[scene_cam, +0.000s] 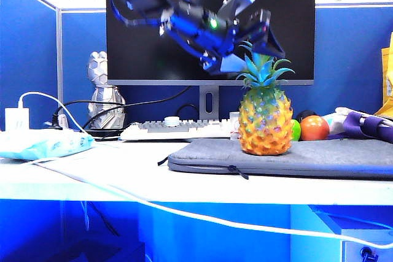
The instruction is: Pick up the pineapple and place it above the gray bag.
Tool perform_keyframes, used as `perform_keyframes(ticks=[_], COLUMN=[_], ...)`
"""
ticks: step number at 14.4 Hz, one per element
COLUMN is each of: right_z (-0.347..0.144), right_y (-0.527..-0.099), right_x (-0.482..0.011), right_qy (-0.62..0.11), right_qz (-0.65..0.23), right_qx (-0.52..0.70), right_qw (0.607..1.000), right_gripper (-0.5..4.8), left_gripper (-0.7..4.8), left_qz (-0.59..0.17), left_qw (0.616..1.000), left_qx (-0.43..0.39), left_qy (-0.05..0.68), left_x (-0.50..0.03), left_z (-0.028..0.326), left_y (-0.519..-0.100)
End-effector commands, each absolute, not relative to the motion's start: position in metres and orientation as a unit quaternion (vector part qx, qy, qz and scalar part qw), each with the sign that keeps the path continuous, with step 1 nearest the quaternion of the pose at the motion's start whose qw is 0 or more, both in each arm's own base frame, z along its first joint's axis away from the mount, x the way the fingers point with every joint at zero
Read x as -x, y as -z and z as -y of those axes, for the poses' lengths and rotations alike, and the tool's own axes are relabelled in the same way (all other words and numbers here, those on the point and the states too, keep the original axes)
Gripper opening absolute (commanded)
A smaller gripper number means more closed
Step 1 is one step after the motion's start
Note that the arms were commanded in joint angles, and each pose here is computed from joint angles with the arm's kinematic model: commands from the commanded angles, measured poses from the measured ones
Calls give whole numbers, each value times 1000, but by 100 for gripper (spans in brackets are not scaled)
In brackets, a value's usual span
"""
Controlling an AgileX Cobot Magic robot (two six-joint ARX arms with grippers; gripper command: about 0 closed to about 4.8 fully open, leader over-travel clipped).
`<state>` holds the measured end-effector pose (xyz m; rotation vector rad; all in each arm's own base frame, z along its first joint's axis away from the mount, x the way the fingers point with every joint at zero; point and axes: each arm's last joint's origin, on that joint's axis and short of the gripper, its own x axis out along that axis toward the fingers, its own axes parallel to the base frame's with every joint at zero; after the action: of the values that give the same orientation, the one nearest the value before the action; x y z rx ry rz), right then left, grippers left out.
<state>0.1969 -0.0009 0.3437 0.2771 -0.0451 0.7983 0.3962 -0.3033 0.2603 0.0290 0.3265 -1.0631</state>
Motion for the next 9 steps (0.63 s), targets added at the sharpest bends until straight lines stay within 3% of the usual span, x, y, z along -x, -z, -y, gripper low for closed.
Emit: perform_keyframes(ticks=[1, 9], right_z=[1, 1], right_y=[-348, -348], right_x=[-196, -196], right_qy=[-390, -390], right_qz=[35, 35], right_qx=[-127, -129], right_qw=[911, 911], right_gripper=[479, 479], left_gripper=[479, 479], left_qz=[-177, -201], left_qw=[850, 857], left_qx=[-33, -69], left_qy=[496, 469], left_x=[-391, -395], left_z=[299, 266], left_y=[-264, -280])
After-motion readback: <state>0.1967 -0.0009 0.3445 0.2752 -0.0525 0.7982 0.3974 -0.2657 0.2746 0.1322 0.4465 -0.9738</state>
